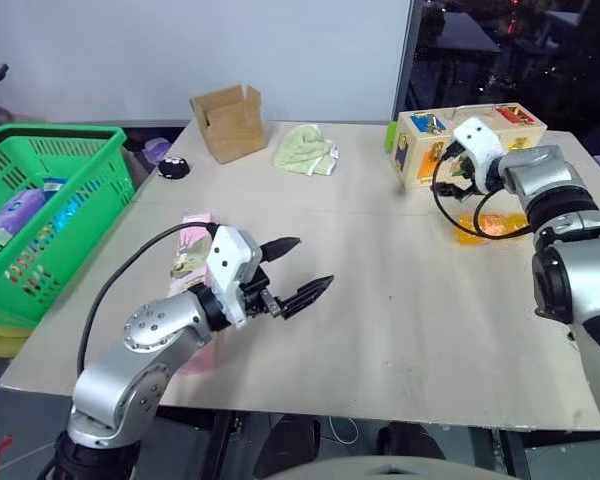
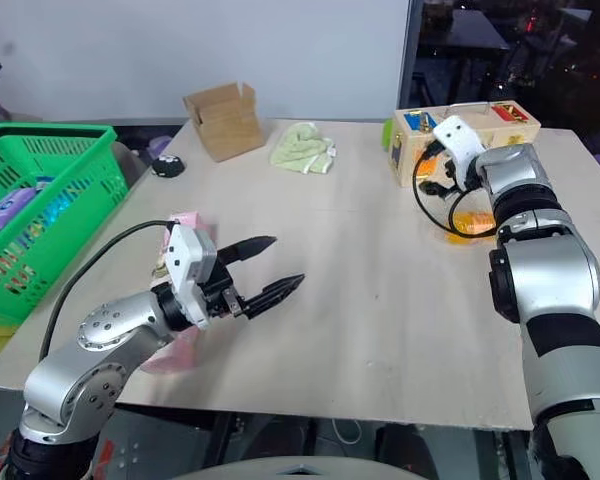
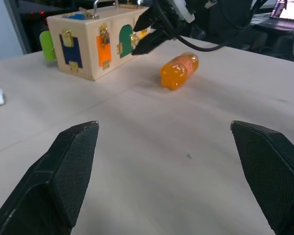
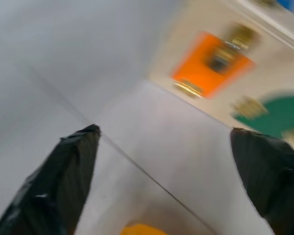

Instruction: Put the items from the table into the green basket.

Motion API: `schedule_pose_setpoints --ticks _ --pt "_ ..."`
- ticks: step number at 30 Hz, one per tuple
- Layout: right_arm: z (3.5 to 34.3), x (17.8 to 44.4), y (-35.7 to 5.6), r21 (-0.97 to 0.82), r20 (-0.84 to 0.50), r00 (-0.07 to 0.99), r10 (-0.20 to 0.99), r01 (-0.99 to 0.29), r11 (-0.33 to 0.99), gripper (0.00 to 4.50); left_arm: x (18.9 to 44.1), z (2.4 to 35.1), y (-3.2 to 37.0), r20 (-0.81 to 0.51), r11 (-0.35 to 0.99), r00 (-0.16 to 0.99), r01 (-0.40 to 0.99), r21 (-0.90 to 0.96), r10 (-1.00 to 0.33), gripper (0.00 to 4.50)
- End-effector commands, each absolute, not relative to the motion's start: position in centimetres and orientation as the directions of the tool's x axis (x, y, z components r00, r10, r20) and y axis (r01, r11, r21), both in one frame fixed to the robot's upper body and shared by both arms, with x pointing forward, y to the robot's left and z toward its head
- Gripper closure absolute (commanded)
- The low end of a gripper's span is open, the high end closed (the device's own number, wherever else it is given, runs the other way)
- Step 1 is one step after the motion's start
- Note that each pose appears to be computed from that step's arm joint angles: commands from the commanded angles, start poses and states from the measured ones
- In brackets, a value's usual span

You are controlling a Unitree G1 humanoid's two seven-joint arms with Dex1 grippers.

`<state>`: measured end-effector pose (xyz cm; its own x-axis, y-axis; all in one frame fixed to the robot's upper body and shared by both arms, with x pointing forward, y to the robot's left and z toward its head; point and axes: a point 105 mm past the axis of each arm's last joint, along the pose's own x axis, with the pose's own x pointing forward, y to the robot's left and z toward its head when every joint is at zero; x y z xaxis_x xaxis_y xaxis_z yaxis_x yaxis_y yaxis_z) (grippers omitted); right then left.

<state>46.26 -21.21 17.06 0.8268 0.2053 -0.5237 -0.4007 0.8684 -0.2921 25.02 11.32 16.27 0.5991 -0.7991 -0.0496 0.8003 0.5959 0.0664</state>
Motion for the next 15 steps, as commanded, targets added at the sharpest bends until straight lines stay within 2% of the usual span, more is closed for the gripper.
schedule_pose_setpoints --ticks 1,4,9,12,15 --pt "19.0 46.7 -22.3 -0.336 -0.497 0.865 0.070 -0.266 0.904 0.10 25.0 16.9 11.0 -0.019 0.585 0.588 0.806 0.093 -0.808 0.00" --pt "18.6 46.3 -22.5 -0.213 -0.525 0.848 0.072 -0.213 0.954 0.10 25.0 17.0 10.9 -0.017 0.581 0.585 0.808 0.092 -0.811 0.00" --pt "17.5 46.0 -23.7 -0.010 -0.529 0.848 -0.016 0.013 1.000 0.10 25.2 16.8 10.8 -0.019 0.573 0.577 0.814 0.090 -0.817 0.00" --pt "16.1 45.5 -23.9 0.013 -0.575 0.815 -0.070 0.095 0.995 0.10 25.2 16.8 10.7 -0.018 0.571 0.574 0.816 0.090 -0.819 0.00" --pt "14.8 44.9 -24.4 0.009 -0.618 0.783 -0.077 0.105 0.994 0.10 25.0 16.8 10.7 -0.017 0.575 0.578 0.814 0.086 -0.816 0.00"
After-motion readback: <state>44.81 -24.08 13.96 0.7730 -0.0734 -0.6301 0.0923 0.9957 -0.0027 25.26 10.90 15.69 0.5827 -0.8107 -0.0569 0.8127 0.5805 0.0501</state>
